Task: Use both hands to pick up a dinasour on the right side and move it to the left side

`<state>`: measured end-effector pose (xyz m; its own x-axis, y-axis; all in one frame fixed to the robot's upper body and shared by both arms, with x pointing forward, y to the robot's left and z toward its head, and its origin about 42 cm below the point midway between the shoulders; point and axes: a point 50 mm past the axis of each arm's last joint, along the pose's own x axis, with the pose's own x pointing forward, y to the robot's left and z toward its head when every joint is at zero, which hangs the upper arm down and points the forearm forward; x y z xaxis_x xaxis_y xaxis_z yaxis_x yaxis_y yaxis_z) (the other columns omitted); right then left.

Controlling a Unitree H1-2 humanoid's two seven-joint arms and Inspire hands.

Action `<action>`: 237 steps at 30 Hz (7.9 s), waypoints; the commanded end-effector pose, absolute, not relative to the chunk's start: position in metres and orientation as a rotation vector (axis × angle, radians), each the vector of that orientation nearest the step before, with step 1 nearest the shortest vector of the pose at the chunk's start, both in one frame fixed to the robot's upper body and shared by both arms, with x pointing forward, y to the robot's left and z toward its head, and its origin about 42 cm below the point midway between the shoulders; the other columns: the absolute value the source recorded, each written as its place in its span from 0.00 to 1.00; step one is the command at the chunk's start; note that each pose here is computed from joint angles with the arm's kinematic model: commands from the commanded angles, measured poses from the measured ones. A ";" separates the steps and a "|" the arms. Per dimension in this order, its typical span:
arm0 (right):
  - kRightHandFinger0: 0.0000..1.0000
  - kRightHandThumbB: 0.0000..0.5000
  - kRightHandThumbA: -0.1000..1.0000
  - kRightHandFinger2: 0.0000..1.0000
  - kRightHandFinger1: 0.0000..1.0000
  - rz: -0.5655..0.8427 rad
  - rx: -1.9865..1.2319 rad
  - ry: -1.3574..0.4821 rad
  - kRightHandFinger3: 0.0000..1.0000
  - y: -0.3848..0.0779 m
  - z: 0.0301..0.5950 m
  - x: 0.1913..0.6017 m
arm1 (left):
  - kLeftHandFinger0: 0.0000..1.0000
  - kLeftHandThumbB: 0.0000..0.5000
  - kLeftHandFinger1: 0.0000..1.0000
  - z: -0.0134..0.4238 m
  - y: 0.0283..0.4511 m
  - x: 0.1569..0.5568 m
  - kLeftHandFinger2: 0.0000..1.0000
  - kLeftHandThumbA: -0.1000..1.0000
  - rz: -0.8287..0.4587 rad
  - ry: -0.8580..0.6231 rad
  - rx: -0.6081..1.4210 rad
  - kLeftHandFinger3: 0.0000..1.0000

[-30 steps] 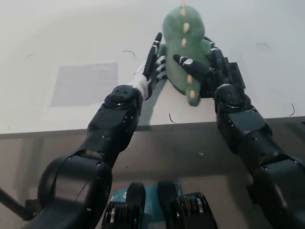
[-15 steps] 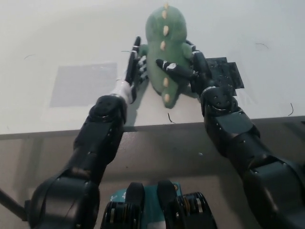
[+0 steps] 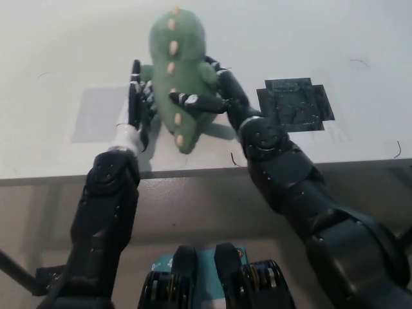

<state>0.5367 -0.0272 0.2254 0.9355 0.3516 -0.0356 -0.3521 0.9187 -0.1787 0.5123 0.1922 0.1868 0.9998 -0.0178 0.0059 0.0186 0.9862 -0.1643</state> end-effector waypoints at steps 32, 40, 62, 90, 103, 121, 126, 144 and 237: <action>1.00 0.01 1.00 1.00 1.00 0.870 -0.198 -0.229 1.00 0.097 0.288 0.492 | 1.00 0.56 1.00 0.222 0.245 0.462 1.00 1.00 0.291 -0.322 -0.165 1.00; 1.00 0.05 1.00 1.00 1.00 0.907 -0.151 -0.209 1.00 0.108 0.248 0.464 | 1.00 0.46 1.00 0.189 0.252 0.419 1.00 1.00 0.295 -0.277 -0.154 1.00; 1.00 0.09 1.00 1.00 1.00 0.884 -0.144 -0.192 1.00 0.096 0.230 0.457 | 1.00 0.68 1.00 0.170 0.247 0.401 1.00 1.00 0.255 -0.244 -0.176 1.00; 1.00 0.13 1.00 1.00 1.00 0.752 -0.155 -0.165 1.00 0.075 0.254 0.490 | 1.00 0.68 1.00 0.208 0.232 0.465 1.00 1.00 0.110 -0.216 -0.198 1.00; 1.00 0.25 1.00 1.00 1.00 0.643 -0.118 -0.170 1.00 0.030 0.263 0.514 | 1.00 0.83 1.00 0.202 0.271 0.460 1.00 1.00 0.160 -0.154 -0.172 1.00; 1.00 0.18 1.00 1.00 1.00 0.539 -0.130 -0.335 1.00 -0.079 0.282 0.525 | 1.00 0.80 1.00 0.198 0.413 0.393 1.00 1.00 0.238 -0.205 -0.065 1.00; 1.00 0.27 1.00 1.00 1.00 0.513 -0.141 -0.306 1.00 -0.095 0.274 0.520 | 1.00 0.82 1.00 0.198 0.421 0.371 1.00 1.00 0.182 -0.239 -0.050 1.00; 1.00 0.27 1.00 1.00 1.00 0.439 0.004 -0.347 1.00 -0.182 0.272 0.484 | 1.00 0.74 1.00 0.192 0.371 0.309 1.00 1.00 0.112 -0.292 0.000 1.00; 1.00 0.31 1.00 1.00 1.00 0.135 -0.232 -0.073 1.00 -0.359 0.117 0.159 | 1.00 0.77 1.00 0.082 0.283 0.141 1.00 1.00 -0.016 -0.044 -0.076 1.00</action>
